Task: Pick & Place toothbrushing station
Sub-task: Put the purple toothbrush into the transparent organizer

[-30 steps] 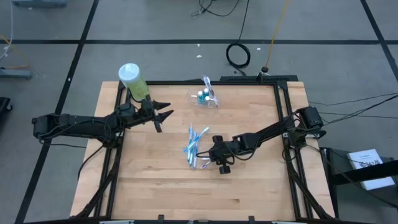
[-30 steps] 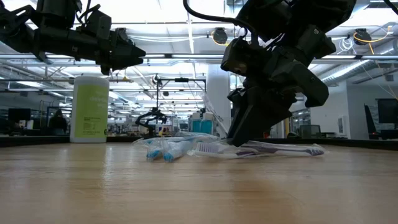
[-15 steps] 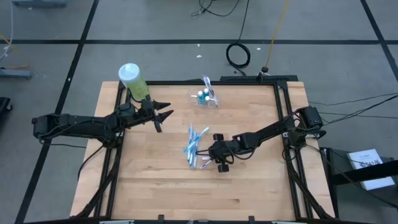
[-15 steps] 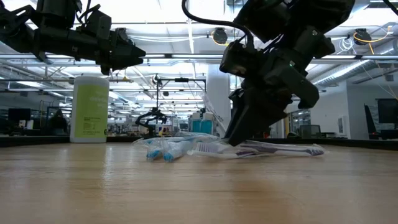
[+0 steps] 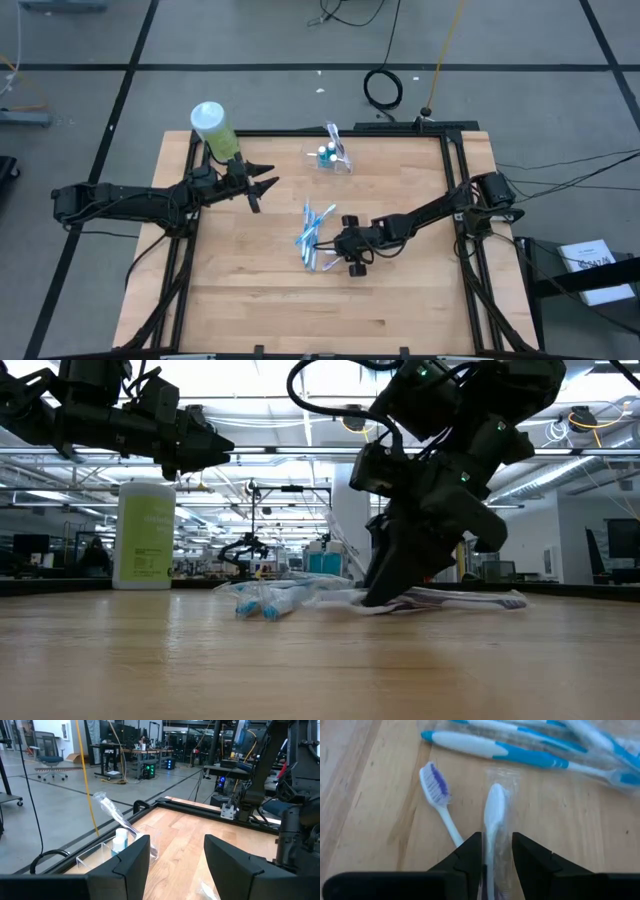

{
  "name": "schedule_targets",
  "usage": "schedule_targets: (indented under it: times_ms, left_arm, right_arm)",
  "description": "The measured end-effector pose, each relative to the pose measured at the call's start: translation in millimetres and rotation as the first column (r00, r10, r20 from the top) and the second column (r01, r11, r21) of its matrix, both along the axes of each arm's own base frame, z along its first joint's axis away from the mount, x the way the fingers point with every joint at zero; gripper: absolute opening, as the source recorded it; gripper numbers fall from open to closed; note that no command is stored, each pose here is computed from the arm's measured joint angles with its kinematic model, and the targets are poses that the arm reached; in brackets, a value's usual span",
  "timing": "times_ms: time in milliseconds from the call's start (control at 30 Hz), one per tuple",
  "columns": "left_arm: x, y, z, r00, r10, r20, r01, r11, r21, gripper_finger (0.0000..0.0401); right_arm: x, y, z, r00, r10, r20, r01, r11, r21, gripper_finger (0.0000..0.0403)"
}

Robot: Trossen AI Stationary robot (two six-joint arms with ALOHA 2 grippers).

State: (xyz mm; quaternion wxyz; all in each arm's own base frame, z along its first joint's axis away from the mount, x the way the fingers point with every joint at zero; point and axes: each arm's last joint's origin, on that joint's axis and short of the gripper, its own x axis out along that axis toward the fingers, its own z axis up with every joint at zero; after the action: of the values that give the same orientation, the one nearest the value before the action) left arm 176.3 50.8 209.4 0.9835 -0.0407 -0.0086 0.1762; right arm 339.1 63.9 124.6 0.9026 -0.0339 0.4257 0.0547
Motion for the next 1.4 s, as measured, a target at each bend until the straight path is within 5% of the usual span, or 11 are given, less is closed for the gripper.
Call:
schedule_targets:
  times_ms: [200, 400, 533, 1000, 1167, 1400]
  left_arm:
    - [0, 0, 0, 1.000, 0.000, 0.000, 0.000, 1.000, 0.000, 0.0196]
    - [0, 0, 0, 1.000, 0.000, 0.000, 0.000, 1.000, 0.000, 0.0196]
    - [0, 0, 0, 1.000, 0.000, 0.000, 0.000, 1.000, 0.000, 0.0196]
    - [0, 0, 0, 1.000, 0.000, 0.000, 0.000, 1.000, 0.000, 0.0196]
    - [0, 0, 0, 1.000, 0.000, 0.000, 0.000, 1.000, 0.000, 0.0196]
    - [0, 0, 0, 1.000, 0.000, 0.000, 0.000, 1.000, 0.000, 0.0196]
  right_arm:
    - [1, -3, 0, 1.000, -0.009, 0.002, 0.009, 1.000, 0.001, 0.0080]
    - [0, -4, 0, 1.000, -0.008, 0.000, 0.008, 1.000, -0.003, 0.0015]
    - [0, -4, 6, 1.000, 0.007, 0.019, -0.007, 1.000, -0.012, 0.0015]
    - [-9, -50, 92, 0.939, 0.027, 0.342, 0.017, 0.992, -0.127, 0.0009]
    - [-16, -103, 105, 0.820, -0.061, 0.570, 0.156, 0.981, -0.118, 0.0007]
    - [-44, -179, 112, 0.444, -0.216, 0.870, 0.301, 0.950, 0.082, 0.0008]
